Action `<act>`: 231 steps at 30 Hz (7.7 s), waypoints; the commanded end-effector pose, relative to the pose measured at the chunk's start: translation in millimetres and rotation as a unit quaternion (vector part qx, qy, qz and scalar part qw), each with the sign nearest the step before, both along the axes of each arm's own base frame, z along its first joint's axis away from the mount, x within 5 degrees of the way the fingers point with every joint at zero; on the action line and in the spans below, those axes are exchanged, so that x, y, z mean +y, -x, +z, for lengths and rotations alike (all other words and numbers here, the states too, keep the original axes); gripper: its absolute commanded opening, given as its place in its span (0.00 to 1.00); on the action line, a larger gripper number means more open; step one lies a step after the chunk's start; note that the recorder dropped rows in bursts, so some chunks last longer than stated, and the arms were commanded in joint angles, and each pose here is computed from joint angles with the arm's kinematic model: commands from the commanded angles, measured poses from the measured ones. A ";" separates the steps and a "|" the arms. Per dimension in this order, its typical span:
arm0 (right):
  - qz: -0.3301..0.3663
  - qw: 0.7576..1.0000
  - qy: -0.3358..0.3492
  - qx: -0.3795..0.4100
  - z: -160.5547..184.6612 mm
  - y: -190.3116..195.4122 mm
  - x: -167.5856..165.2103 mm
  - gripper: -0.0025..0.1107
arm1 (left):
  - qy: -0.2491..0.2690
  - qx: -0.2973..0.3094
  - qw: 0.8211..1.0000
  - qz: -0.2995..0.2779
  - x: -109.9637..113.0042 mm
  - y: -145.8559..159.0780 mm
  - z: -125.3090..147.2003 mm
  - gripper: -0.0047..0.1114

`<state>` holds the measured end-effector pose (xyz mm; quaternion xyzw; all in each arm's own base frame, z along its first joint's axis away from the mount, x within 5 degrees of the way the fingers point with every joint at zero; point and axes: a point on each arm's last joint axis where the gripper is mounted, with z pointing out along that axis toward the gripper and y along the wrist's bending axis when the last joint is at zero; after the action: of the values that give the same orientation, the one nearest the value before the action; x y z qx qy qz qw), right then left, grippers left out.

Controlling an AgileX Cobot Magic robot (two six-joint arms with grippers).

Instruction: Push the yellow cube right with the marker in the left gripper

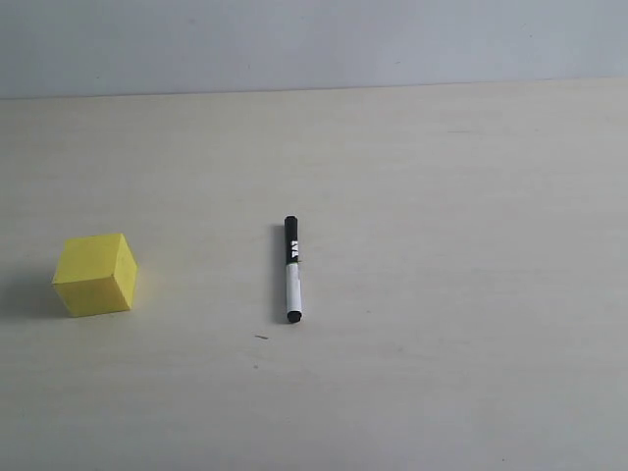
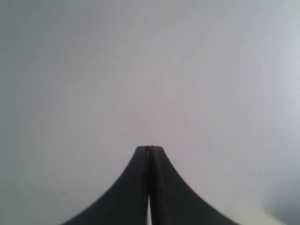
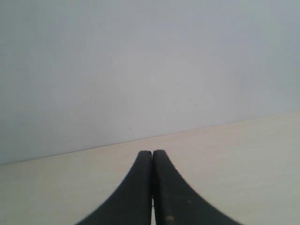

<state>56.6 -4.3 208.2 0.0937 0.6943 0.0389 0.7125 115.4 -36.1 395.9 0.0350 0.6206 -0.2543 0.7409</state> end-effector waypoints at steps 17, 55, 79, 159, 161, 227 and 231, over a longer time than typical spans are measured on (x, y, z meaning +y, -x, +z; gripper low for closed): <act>-0.004 1.000 0.005 -0.001 -1.0 0.4 -0.4 0.02 | -0.489 -0.001 0.821 0.296 40.6 -63.0 5.6 0.04; -0.004 1.000 0.005 -0.001 -1.0 0.4 -0.4 0.02 | -0.302 0.629 0.710 -0.092 -267.4 -185.1 -189.7 0.69; -0.004 1.000 0.005 -0.001 -1.0 0.4 -0.4 0.02 | -0.279 0.706 0.651 -0.028 -265.8 -218.7 -248.7 0.70; -0.004 1.000 0.005 -0.001 -1.0 0.4 -0.4 0.02 | -0.443 0.509 0.705 -0.219 -262.1 -198.2 -114.4 0.04; -0.004 1.000 0.005 -0.001 -1.0 0.4 -0.4 0.02 | -0.467 0.508 0.690 -0.218 -258.5 -197.2 -115.5 0.04; -0.004 1.000 0.005 -0.001 -1.0 0.4 -0.4 0.02 | -0.694 0.431 0.473 -0.329 62.6 -220.5 -220.2 0.04; -0.004 1.000 0.005 -0.001 -1.0 0.4 -0.4 0.02 | -0.689 0.428 0.470 -0.349 61.2 -222.1 -230.7 0.04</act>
<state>56.6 -4.3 208.2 0.0937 0.6943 0.0389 0.7125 336.8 26.2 172.3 0.6300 0.7746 0.0478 -0.0296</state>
